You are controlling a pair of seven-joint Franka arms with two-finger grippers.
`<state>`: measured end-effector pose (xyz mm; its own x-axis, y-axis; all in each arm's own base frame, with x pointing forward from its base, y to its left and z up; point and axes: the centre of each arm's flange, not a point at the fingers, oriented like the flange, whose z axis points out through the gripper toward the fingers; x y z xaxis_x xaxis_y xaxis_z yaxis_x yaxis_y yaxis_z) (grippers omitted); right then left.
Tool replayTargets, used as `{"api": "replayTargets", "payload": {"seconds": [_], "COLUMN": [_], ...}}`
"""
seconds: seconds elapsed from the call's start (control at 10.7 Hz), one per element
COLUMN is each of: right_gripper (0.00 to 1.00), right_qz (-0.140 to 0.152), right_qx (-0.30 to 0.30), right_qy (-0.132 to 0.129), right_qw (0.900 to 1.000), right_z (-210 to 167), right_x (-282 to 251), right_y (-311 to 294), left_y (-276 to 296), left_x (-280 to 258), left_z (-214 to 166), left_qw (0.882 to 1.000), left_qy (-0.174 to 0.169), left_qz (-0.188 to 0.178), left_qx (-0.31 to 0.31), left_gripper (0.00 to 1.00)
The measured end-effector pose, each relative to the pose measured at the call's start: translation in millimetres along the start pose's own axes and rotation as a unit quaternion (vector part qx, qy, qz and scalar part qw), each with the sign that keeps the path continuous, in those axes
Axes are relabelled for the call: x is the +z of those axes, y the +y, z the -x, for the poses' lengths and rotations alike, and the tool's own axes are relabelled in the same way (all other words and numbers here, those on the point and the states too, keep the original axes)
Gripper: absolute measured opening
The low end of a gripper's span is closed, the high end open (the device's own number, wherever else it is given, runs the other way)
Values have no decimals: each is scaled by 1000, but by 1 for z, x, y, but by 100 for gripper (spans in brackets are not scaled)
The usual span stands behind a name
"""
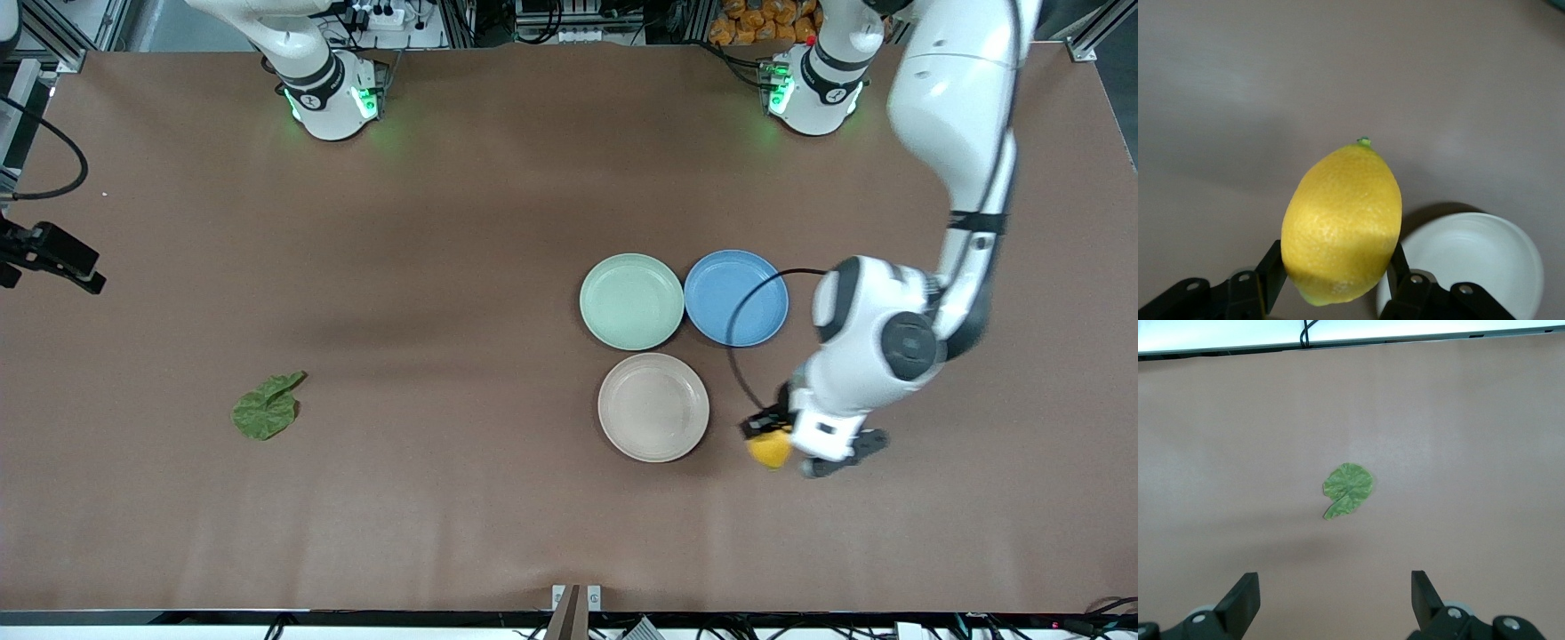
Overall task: Pick lemon and lettuce from plates
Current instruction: 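Carry the lemon away from the plates and set it on the table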
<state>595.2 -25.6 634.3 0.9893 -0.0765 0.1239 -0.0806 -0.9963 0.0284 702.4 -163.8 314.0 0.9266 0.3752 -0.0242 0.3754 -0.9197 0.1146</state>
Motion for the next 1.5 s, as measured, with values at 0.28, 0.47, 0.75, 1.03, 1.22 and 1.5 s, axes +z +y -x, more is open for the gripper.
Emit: {"api": "replayTargets", "payload": {"seconds": [0.28, 0.47, 0.75, 1.03, 1.22, 1.5], "right_gripper": [100, 100, 100, 100, 100, 100], "right_qz": [0, -4, -6, -20, -42, -39], "right_qx": [-9, -27, -40, -36, -34, -30], "right_qy": [-5, -7, -3, -18, -28, -56], "right_qw": [1000, 1000, 999, 999, 998, 997], "right_z": [1, 5, 5, -3, -12, -4], "right_x": [0, -9, -15, 8, 31, 27], "right_y": [-3, -21, -27, -26, -31, -23], "left_y": [-83, -139, -180, -173, -174, -150], "left_x": [3, 1, 6, 19, 18, -30], "left_z": [-28, -49, -60, -53, -47, -10], "left_qw": [997, 995, 995, 993, 993, 996], "left_qy": [-51, -71, -83, -95, -96, -49], "left_qz": [-50, -53, -52, -54, -55, -48], "left_qx": [23, 37, 36, 42, 43, 61], "left_gripper": [65, 65, 76, 100, 100, 100]}}
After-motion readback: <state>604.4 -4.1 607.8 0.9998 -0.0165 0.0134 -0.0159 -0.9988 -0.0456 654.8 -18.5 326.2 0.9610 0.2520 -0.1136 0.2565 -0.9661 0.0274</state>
